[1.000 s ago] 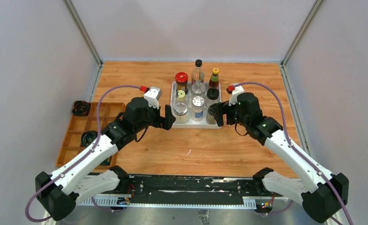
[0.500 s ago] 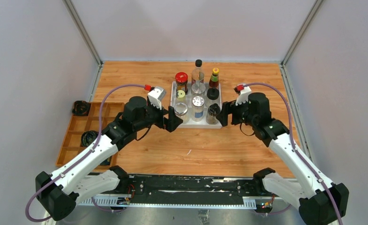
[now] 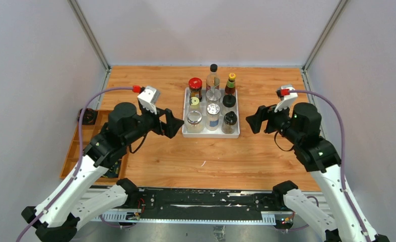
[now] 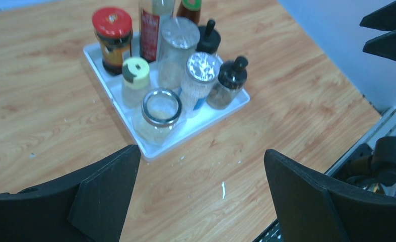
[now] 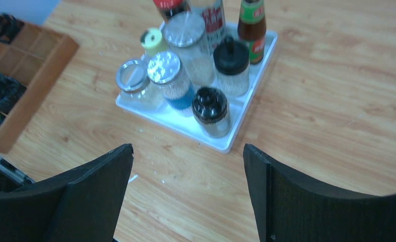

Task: Organize the condiment bottles
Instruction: Reset both arms

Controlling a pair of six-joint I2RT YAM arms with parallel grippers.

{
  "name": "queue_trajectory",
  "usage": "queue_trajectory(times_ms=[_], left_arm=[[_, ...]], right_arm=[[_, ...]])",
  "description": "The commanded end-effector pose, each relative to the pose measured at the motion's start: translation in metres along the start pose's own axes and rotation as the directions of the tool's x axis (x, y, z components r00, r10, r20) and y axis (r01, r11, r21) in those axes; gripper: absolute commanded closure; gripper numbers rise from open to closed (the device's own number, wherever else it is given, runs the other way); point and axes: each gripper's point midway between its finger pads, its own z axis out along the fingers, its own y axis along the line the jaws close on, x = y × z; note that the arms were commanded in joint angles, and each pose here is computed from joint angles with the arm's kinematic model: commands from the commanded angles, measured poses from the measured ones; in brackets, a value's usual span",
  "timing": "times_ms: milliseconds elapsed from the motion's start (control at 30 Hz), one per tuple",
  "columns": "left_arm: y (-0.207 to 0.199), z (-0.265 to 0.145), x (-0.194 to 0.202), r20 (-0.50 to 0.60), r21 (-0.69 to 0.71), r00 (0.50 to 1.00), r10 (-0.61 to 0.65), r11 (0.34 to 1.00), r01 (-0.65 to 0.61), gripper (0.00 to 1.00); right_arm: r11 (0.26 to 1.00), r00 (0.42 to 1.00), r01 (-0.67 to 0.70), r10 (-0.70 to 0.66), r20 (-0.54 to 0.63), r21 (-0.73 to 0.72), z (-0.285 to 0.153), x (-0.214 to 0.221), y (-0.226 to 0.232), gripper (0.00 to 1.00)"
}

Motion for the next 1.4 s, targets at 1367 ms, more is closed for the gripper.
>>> queue_trajectory(times_ms=[1367], left_arm=[[0.074,-0.011,0.073,0.043,-0.328,0.997,-0.058,0.942,0.069,0.0]], right_arm=[[0.953,0.991,-0.039,0.076,-0.111,0.3,0.005,0.065,-0.059,0.05]])
